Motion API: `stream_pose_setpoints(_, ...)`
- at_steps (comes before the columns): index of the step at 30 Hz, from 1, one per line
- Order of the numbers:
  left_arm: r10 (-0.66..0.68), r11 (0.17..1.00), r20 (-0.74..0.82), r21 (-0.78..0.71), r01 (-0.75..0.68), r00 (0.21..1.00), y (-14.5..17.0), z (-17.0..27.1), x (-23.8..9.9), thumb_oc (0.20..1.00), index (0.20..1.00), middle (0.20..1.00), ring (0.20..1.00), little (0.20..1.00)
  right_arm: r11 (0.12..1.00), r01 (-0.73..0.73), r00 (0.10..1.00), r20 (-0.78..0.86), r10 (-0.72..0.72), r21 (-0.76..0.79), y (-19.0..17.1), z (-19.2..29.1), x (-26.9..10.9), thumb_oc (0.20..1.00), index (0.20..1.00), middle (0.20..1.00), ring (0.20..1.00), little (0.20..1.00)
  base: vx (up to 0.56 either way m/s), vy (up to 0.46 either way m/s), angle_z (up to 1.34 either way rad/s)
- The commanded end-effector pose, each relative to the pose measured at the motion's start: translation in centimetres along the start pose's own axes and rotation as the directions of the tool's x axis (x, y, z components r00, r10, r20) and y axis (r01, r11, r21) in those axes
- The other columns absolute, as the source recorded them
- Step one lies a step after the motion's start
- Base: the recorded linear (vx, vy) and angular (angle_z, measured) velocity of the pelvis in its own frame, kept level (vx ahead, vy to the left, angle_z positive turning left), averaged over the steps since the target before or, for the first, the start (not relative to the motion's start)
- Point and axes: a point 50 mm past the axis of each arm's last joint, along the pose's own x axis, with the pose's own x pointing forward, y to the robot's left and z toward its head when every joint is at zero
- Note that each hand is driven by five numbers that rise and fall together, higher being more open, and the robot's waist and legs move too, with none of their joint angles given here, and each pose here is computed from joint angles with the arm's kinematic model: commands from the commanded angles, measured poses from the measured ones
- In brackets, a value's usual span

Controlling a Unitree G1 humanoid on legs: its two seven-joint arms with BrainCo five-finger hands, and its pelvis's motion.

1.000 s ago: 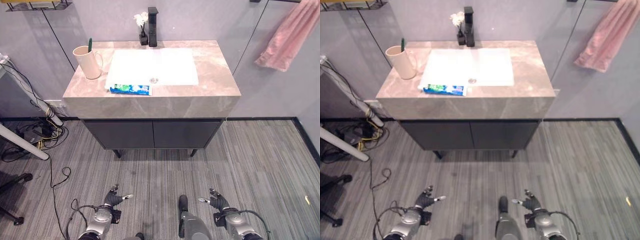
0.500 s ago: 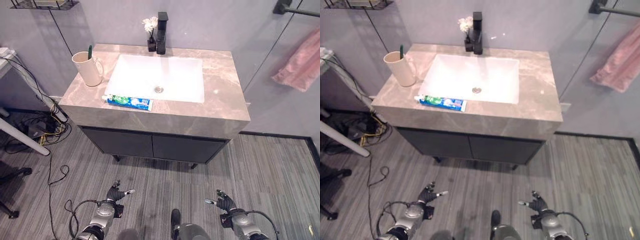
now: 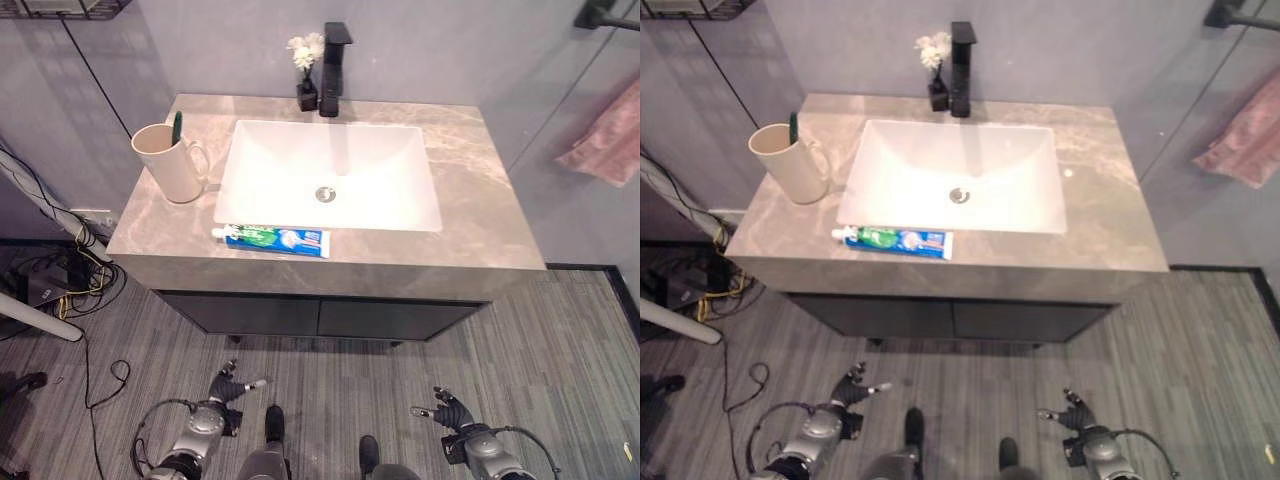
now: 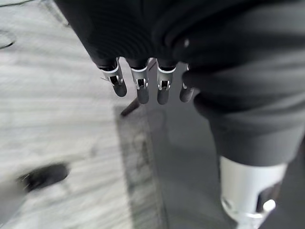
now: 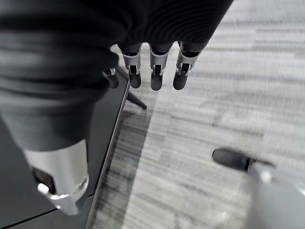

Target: Put brush and paste in cup on sink, flatten towel.

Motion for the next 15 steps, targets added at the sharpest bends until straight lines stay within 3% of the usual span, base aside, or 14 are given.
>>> stream_pose_setpoints(1,0.028,0.999,0.066,0.019,-0.029,0.997,2.2,0.3,-0.5,1.0,1.0,1.0,1.0,1.0,1.0,-0.012,0.993,0.119,0.014,-0.016,-0.2,3.2,0.5,1.0,1.0,1.0,1.0,1.0,0.23,0.385,-0.5)
stream_pose_setpoints(8,0.008,0.999,0.05,0.05,-0.011,0.999,2.7,-0.7,-1.2,1.0,1.0,1.0,1.0,1.0,0.998,-0.043,0.977,0.208,0.052,-0.047,0.5,5.0,0.4,1.0,1.0,1.0,1.0,1.0,0.19,0.217,0.01)
stream_pose_setpoints(15,-0.019,0.993,0.022,0.12,0.016,1.0,1.7,-1.4,-1.1,1.0,1.0,1.0,1.0,1.0,0.996,-0.032,0.989,0.141,0.043,-0.079,0.2,4.1,0.8,1.0,1.0,1.0,1.0,1.0,0.13,-0.077,0.18)
